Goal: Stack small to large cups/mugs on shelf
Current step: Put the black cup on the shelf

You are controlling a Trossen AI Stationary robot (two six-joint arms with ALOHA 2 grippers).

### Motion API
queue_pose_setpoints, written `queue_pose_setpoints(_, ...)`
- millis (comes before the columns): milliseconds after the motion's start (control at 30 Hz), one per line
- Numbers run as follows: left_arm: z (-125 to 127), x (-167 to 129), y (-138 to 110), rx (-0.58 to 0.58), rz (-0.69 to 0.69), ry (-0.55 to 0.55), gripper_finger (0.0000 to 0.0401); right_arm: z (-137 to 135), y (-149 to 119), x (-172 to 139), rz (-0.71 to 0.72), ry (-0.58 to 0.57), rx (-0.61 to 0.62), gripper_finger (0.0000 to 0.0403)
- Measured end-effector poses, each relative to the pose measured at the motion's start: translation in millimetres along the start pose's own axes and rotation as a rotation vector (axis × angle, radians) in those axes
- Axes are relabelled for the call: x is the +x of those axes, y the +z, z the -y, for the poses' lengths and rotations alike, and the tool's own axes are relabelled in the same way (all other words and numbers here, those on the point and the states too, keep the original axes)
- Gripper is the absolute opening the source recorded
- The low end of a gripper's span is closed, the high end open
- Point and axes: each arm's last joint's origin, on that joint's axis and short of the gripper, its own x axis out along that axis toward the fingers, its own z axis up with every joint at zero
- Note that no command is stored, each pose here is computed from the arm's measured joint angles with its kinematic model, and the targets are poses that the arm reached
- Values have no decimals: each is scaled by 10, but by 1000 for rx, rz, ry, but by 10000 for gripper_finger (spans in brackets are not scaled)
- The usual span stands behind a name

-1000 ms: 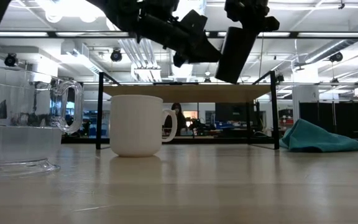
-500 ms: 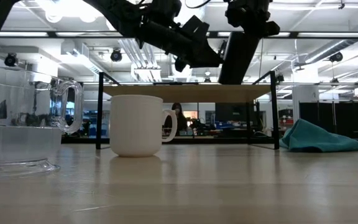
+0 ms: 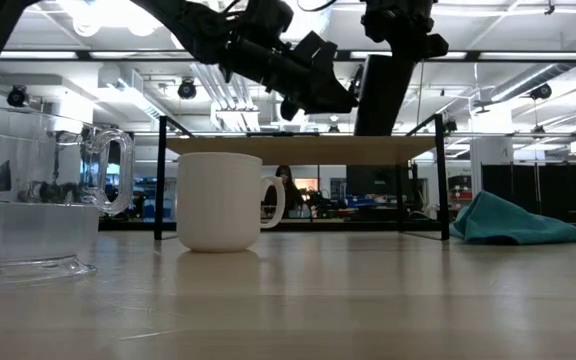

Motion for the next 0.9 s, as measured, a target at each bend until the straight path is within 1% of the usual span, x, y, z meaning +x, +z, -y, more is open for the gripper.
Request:
queue_pose_setpoints(333, -17, 58, -74, -3, -19, 3, 102, 0, 0, 1, -1, -1, 0, 24)
queue_pose_setpoints(467, -24, 58, -74, -4, -18, 4, 102, 1, -1, 1, -2, -2, -5, 24)
queue_pose_setpoints(600, -42, 60, -70, -4, -12, 7, 102, 2, -1, 1, -1, -6, -36, 24)
queue_pose_setpoints(900, -49, 60, -63, -4, -5, 9, 102, 0, 10, 2, 11, -8, -49, 24)
